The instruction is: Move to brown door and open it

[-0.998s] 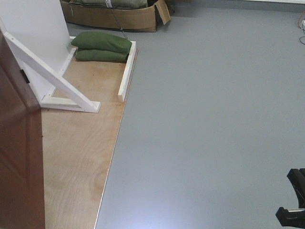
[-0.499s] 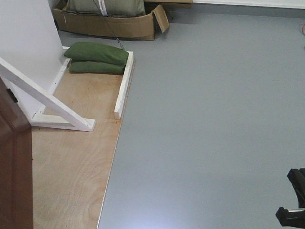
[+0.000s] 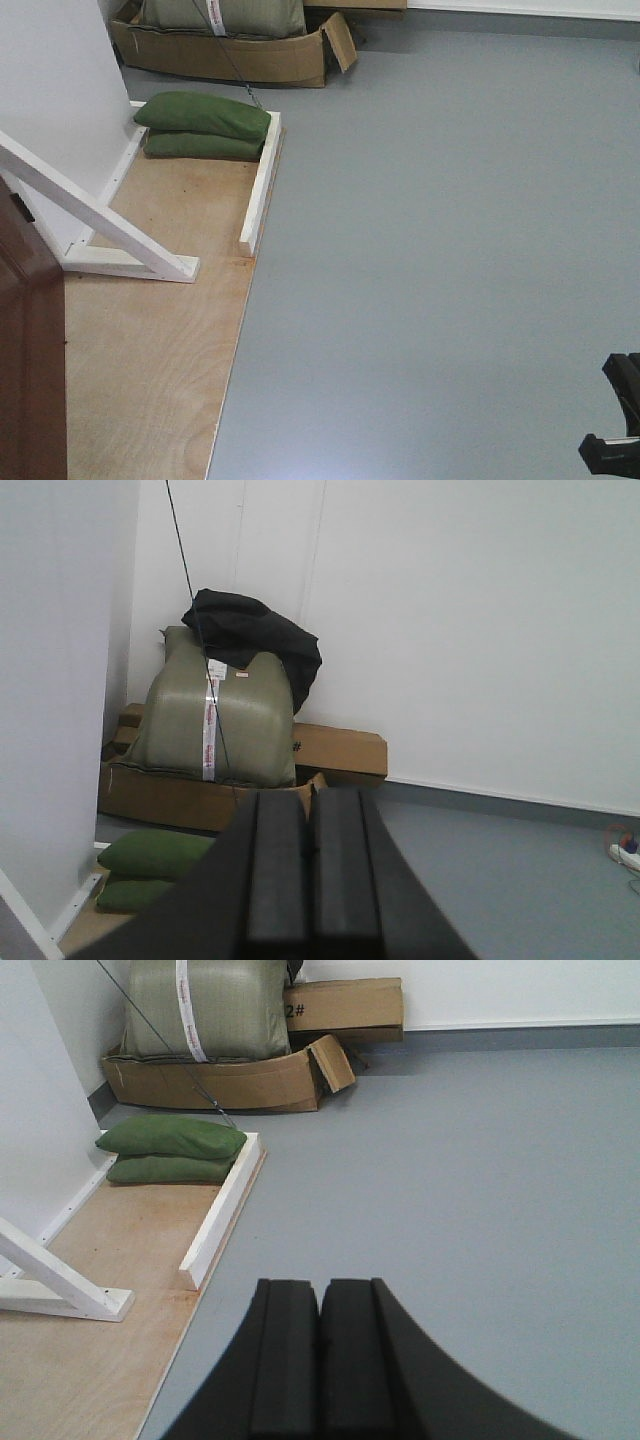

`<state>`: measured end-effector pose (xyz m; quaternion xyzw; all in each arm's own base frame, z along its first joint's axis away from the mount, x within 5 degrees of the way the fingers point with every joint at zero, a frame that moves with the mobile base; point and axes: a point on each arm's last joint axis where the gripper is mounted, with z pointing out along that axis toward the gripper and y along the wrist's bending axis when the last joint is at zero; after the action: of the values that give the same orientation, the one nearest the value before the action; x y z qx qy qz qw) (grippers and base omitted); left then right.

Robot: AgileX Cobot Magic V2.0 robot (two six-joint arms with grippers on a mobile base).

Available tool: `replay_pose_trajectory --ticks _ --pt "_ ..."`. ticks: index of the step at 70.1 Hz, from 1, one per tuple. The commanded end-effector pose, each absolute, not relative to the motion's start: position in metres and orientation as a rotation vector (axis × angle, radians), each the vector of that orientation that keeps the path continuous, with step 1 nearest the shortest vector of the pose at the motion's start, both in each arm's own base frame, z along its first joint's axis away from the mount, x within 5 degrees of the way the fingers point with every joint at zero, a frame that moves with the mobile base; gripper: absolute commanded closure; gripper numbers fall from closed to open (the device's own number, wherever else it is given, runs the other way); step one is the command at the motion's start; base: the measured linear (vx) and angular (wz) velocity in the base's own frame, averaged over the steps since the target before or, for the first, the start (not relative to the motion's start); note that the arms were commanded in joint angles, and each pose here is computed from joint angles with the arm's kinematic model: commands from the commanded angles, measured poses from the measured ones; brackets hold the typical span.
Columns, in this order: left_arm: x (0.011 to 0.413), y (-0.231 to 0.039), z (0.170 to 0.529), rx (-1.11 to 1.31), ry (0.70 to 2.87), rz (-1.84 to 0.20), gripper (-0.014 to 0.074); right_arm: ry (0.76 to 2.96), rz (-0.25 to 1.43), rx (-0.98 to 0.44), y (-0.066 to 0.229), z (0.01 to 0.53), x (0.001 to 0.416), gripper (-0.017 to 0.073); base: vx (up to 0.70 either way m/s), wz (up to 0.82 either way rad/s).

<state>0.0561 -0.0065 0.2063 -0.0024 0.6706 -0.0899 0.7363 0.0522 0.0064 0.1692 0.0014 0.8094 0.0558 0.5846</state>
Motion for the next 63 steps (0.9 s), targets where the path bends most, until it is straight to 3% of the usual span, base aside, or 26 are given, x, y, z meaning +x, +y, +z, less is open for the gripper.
replay_pose_trajectory --ticks 1,42,51,63 --pt "0.054 -0.006 0.209 -0.005 1.39 -0.191 0.0577 1.794 0.114 -0.004 0.005 0.176 0.053 0.0559 0.0 0.0" --pt "0.053 -0.005 0.216 -0.009 1.334 -0.19 0.0577 1.794 0.114 -0.004 0.005 0.176 0.053 0.0559 0.0 0.0" --pt "0.056 0.0 0.26 -0.064 1.188 -0.13 0.0577 1.794 0.114 -0.004 0.005 0.176 0.053 0.0559 0.0 0.0" --pt "0.055 0.009 0.361 -0.14 0.999 0.012 0.0577 1.794 0.114 -0.004 0.005 0.176 0.053 0.0559 0.0 0.0"
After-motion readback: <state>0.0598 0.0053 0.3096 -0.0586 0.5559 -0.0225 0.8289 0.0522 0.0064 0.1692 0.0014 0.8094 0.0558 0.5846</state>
